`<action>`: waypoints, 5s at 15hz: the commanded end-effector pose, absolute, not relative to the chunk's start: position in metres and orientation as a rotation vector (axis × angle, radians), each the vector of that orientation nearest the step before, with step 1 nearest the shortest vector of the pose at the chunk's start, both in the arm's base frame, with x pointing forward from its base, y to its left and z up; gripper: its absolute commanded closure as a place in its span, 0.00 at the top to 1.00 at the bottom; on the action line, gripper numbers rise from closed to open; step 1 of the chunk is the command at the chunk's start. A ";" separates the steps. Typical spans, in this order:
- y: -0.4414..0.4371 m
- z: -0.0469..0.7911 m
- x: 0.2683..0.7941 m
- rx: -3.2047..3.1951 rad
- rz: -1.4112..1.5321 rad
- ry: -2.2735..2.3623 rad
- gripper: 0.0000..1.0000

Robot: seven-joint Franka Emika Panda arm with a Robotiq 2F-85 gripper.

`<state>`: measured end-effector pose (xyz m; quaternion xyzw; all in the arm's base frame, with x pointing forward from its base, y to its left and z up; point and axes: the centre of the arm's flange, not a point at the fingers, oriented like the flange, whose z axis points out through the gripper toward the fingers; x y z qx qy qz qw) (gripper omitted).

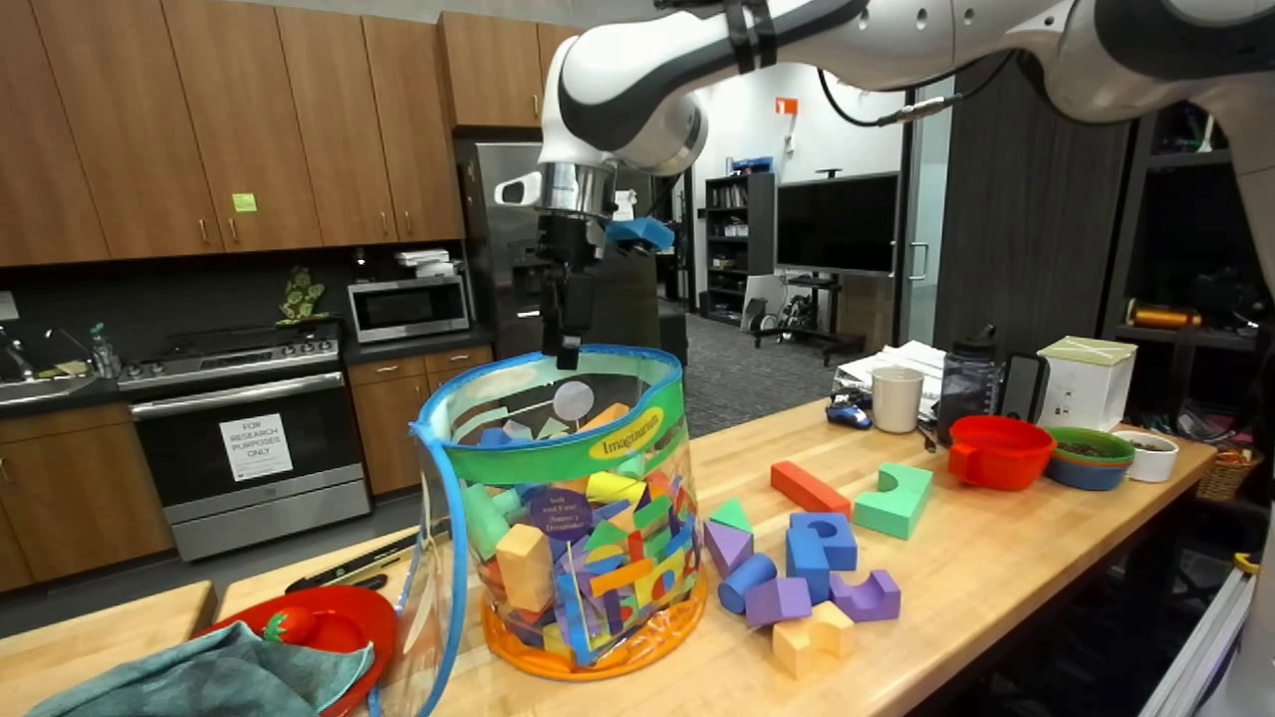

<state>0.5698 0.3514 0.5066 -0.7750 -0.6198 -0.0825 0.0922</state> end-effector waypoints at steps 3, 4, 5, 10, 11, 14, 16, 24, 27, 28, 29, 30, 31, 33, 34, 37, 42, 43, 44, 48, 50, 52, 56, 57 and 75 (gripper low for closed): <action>0.367 0.490 0.547 -2.286 -0.210 -1.847 1.00; 0.372 0.484 0.543 -2.280 -0.197 -1.851 1.00; 0.376 0.479 0.538 -2.274 -0.179 -1.852 1.00; 0.389 0.462 0.524 -2.270 -0.175 -1.850 1.00; 0.392 0.463 0.531 -2.258 -0.146 -1.868 1.00; 0.394 0.460 0.531 -2.255 -0.142 -1.868 1.00; 0.393 0.464 0.534 -2.256 -0.150 -1.883 1.00; 0.390 0.427 0.538 -2.270 -0.098 -2.109 1.00; 0.389 0.421 0.545 -2.297 -0.157 -2.257 1.00; 0.389 0.420 0.547 -2.306 -0.192 -2.310 1.00; 0.390 0.422 0.551 -2.315 -0.242 -2.365 1.00; 0.390 0.423 0.553 -2.321 -0.290 -2.413 1.00; 0.391 0.425 0.556 -2.325 -0.334 -2.454 1.00; 0.391 0.428 0.559 -2.324 -0.387 -2.508 1.00; 0.390 0.429 0.559 -2.318 -0.383 -2.524 1.00; 0.387 0.431 0.558 -2.312 -0.329 -2.538 1.00; 0.381 0.426 0.554 -2.325 -0.307 -2.515 1.00; 0.381 0.425 0.552 -2.330 -0.302 -2.487 1.00; 0.391 0.422 0.562 -2.310 -0.312 -2.506 1.00; 0.390 0.419 0.561 -2.313 -0.303 -2.501 1.00; 0.390 0.424 0.561 -2.320 -0.320 -2.508 1.00; 0.388 0.418 0.561 -2.330 -0.313 -2.524 1.00; 0.383 0.393 0.555 -2.355 -0.257 -2.600 1.00; 0.381 0.384 0.553 -2.359 -0.233 -2.624 1.00; 0.378 0.357 0.555 -2.381 -0.202 -2.748 0.14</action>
